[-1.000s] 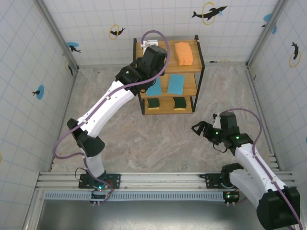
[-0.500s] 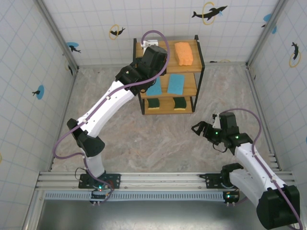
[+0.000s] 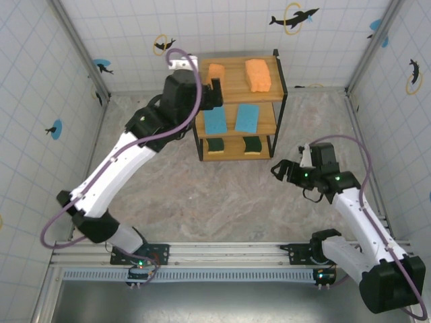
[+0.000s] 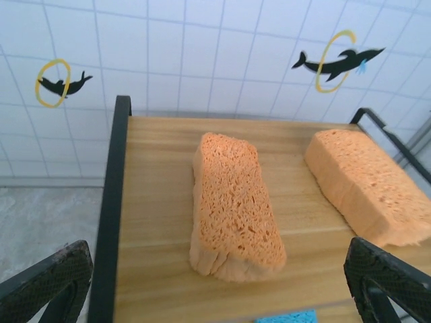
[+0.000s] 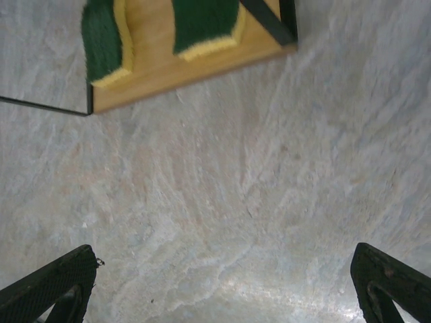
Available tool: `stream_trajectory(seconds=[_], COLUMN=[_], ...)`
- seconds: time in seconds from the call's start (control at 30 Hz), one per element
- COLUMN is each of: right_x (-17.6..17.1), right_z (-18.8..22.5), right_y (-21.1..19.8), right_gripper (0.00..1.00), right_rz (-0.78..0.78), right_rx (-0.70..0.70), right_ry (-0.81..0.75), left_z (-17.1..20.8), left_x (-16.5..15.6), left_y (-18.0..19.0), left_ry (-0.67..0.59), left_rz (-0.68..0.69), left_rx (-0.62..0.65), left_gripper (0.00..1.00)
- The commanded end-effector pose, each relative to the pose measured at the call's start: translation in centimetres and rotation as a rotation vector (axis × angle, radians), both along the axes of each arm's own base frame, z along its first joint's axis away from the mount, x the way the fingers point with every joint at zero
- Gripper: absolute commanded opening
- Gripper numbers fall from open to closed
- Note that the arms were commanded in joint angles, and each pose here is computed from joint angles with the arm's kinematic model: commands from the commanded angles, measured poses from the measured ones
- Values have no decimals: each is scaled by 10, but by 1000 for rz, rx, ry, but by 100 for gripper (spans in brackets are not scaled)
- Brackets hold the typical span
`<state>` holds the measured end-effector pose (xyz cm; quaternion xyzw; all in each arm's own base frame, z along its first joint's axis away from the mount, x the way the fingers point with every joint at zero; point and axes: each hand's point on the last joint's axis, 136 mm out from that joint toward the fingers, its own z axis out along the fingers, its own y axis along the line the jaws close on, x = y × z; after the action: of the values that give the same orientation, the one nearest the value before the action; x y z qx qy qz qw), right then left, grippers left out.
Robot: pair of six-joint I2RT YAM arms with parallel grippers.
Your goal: Place and organize the cleaning sponges onto the shelf
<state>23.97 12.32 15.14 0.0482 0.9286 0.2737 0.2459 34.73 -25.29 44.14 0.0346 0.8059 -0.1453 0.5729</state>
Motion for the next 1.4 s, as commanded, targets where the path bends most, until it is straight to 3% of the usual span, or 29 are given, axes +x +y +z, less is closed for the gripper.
stream_trajectory(seconds=[0.0,0.17,0.43,0.6,0.83,1.0,1.17,1.37], right_x=[7,24,47,62,84,96,107,122], right_z=[24,59,105,114,109,103,76,36], right_y=[-11,-15,-25,-30,-37,-48,-61,-80], right_gripper=[99,99,99,99,100,99,99,99], right_rz=[25,37,21,3,-10,-37,-67,-192], right_rx=[-112,-176,-258,-301,-369,-446,-527,-511], right_ry=[-46,-136,-293,-366,-451,-511,-578,-614], left_z=[11,3,-19,-32,-82,-123,-165,-205], left_x=[-16,-39,-61,-73,-61,-43,-23,-11], left_y=[8,38,109,146,159,161,179,189], left_ry=[-49,-96,-180,-279,-310,-287,-243,-234], left_rz=[-54,-37,142,230,186,154,202,225], left_rx=[-48,-49,125,202,330,295,325,348], left_gripper=[97,97,97,97,97,97,97,97])
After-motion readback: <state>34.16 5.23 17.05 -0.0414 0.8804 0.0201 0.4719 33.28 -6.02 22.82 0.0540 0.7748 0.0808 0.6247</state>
